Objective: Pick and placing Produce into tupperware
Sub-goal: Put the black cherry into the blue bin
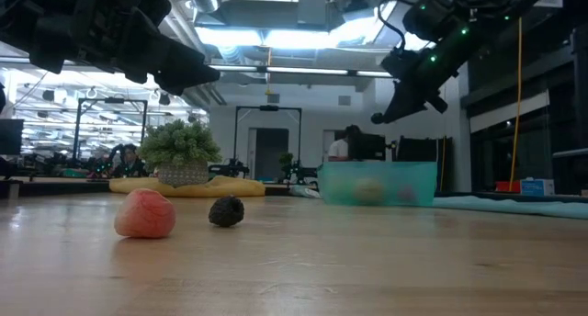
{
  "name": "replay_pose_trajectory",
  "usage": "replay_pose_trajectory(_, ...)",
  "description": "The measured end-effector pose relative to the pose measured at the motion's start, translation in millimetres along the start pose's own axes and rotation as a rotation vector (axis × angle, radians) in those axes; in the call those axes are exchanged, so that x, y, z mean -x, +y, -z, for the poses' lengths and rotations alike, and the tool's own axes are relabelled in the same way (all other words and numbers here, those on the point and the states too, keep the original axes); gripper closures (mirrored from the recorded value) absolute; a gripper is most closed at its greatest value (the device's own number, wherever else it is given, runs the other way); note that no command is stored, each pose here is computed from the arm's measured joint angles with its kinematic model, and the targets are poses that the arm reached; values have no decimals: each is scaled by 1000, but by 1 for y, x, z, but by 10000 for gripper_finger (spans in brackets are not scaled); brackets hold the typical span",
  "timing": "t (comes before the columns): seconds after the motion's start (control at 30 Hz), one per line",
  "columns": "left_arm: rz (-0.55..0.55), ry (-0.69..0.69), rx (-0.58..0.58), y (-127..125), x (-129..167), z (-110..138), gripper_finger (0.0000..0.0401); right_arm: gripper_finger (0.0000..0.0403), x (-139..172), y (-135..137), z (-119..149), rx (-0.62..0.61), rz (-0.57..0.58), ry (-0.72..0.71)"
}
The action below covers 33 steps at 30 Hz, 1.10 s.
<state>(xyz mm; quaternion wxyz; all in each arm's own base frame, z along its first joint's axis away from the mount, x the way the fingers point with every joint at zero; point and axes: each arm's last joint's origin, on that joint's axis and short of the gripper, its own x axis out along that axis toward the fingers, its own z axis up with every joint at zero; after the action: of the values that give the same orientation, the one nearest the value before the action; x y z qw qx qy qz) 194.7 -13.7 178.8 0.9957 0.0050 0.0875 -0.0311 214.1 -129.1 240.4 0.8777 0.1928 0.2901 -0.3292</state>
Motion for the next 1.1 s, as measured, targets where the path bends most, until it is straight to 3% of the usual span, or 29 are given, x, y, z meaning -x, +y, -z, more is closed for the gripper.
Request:
replay_pose_trajectory(0.33,0,0,0,0,0,0,170,402,13,-5,-6,-55,-79,188)
replay_pose_trajectory(0.7,0,0,0,0,0,0,170,402,25,-1,-22,-16,-120,198)
replay_pose_trajectory(1.1,0,-1,0,0,0,0,170,402,16,-3,-10,9,-114,233)
